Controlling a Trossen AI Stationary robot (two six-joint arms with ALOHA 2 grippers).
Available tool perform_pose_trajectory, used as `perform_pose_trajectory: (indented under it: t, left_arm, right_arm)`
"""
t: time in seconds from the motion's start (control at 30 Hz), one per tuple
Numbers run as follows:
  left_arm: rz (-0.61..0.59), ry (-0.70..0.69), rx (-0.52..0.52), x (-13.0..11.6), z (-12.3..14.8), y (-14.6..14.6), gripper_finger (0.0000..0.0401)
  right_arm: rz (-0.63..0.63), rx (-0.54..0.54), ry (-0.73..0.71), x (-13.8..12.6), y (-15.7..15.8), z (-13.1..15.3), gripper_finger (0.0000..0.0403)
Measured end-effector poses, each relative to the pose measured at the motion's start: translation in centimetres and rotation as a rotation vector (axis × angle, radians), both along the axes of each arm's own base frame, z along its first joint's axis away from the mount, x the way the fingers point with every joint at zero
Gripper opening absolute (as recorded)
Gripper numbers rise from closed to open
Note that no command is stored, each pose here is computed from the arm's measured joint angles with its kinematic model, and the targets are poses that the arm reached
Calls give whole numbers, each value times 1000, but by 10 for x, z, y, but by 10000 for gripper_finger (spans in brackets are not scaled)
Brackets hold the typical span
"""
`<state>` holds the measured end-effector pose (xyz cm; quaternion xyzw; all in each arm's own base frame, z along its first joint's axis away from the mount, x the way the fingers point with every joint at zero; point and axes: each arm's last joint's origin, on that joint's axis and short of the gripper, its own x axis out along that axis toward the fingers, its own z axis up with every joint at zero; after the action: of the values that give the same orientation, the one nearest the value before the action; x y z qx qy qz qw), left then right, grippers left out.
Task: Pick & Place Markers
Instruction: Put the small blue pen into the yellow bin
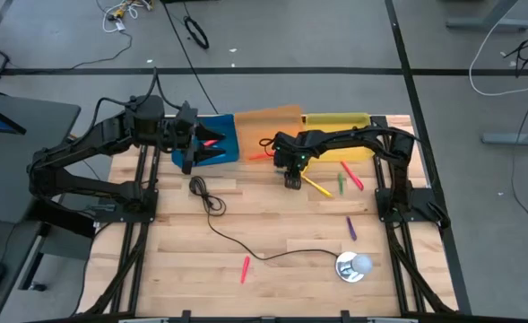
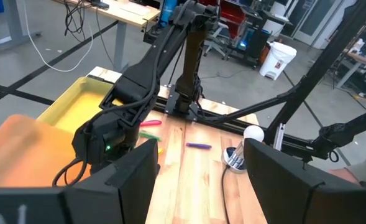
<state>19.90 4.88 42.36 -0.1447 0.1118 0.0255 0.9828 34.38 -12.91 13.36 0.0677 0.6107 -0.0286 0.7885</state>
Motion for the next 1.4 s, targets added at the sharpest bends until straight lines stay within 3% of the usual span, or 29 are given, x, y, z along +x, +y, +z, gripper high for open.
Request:
perform_pose_trajectory:
  t: [0.4,0.77,1.0,1.4]
  left_arm:
    - [-8,-29,4,1,3,0,243]
    - [-8,-50,11,1,5,0,243]
    - [-11,-49,25,1,5,0,243]
    - [34,-46,38,1,5,1,243]
  right_arm:
    - [25,-26,14,0,1,-1,163]
    - [36,-38,47,3,15,-2,18]
    - [34,-7,28,5,33,6,18]
    - [-4,8,4,-12,49,54,16]
